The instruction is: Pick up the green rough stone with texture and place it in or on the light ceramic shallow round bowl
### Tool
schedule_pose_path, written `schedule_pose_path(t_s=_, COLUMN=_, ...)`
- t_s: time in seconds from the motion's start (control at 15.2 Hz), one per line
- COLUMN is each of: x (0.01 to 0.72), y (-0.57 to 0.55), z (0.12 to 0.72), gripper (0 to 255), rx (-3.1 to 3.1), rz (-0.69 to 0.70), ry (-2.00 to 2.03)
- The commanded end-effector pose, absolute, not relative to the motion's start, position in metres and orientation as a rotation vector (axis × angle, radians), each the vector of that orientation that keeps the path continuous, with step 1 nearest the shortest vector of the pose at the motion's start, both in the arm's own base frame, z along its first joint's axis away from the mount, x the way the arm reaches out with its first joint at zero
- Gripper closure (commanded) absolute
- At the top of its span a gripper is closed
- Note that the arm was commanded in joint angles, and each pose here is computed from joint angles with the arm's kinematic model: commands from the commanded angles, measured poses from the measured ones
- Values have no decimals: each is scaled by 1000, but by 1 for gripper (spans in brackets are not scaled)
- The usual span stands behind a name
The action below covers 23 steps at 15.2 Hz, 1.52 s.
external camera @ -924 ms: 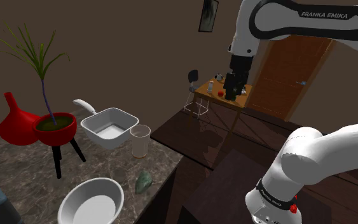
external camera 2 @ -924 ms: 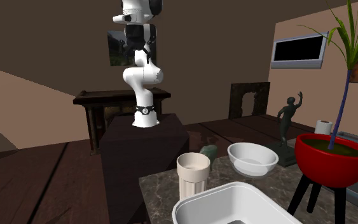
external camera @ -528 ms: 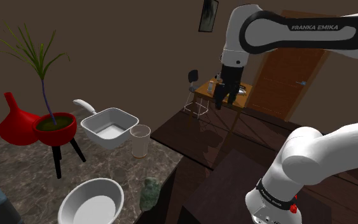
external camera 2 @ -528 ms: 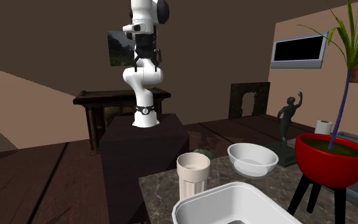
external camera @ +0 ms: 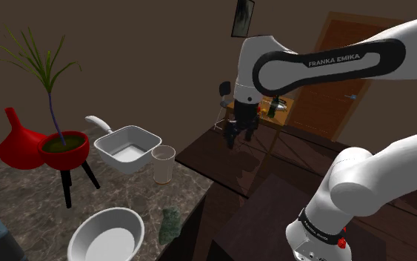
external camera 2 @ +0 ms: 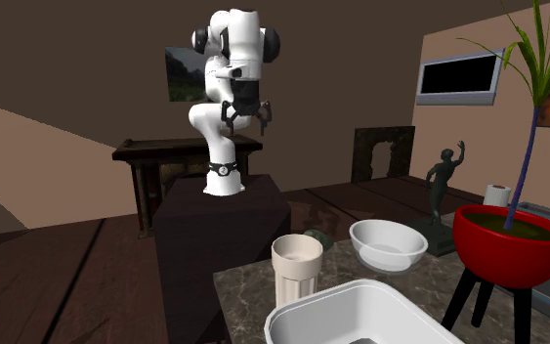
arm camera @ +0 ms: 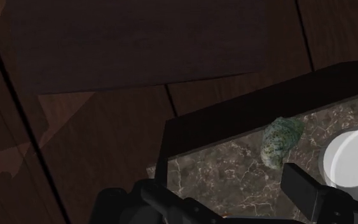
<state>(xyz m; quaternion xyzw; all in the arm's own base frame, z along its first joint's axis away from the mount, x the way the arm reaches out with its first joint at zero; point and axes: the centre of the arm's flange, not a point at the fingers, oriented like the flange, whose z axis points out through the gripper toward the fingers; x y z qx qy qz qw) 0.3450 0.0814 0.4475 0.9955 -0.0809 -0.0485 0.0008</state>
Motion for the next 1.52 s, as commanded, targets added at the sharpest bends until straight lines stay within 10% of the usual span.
schedule_pose_path(t_s=0.0, x=350, y=98, z=428, gripper=0, rx=3122, rz=-141, ry=-286)
schedule_pose_path(t_s=1.45, x=452, y=268, z=218, gripper=0, rx=3054, rz=-48, ry=-598)
